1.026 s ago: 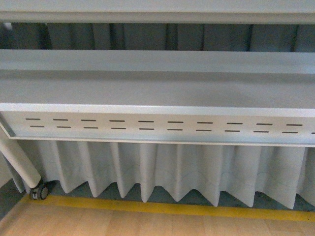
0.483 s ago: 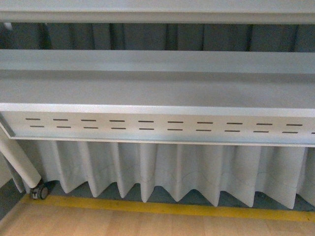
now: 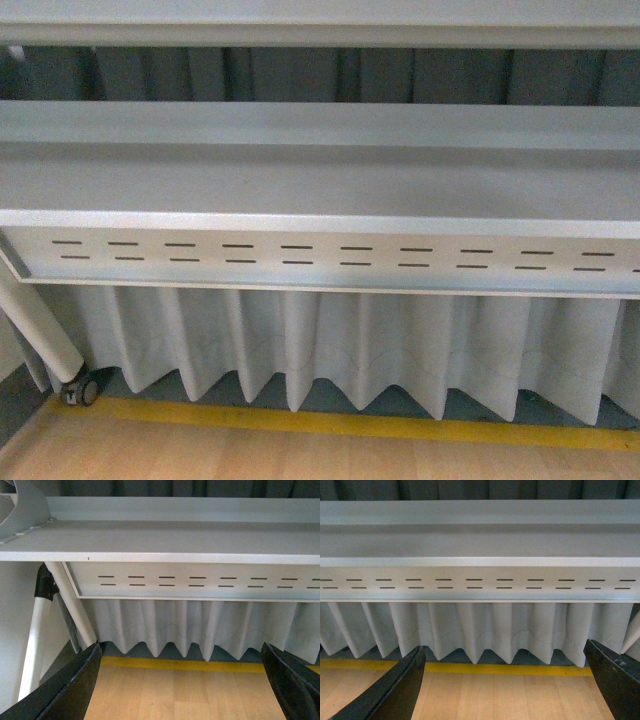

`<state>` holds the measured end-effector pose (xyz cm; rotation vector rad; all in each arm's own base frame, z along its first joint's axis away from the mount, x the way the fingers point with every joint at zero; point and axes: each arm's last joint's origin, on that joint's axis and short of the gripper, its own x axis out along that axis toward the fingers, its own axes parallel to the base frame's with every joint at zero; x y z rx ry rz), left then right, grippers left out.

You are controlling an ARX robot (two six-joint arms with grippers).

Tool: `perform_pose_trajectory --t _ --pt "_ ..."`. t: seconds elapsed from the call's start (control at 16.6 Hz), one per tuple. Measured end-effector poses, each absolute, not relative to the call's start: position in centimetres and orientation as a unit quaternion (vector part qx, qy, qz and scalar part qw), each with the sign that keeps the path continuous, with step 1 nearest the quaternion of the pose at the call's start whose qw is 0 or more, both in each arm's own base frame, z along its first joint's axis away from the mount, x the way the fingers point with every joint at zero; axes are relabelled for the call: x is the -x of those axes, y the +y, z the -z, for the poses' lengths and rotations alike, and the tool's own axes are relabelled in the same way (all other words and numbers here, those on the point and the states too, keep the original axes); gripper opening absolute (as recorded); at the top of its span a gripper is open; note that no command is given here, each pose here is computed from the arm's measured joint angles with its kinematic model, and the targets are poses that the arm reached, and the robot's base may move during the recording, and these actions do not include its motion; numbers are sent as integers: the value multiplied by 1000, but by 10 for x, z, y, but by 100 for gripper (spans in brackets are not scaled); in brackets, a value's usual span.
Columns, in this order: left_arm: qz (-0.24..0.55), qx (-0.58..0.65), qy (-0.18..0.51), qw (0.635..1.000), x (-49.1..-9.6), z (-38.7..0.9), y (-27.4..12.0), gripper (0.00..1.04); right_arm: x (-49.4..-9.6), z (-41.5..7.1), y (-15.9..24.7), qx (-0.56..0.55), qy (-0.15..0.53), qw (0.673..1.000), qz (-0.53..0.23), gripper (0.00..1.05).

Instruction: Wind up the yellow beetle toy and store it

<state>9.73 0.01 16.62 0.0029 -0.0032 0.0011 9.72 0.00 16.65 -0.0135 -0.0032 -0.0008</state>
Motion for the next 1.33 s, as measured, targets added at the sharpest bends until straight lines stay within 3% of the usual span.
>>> perform_pose_trajectory --t 1.33 --pt "-1 -1 -2 1000 -97 -166 0 98 -97 -167 0 5 -2 1000 0 98"
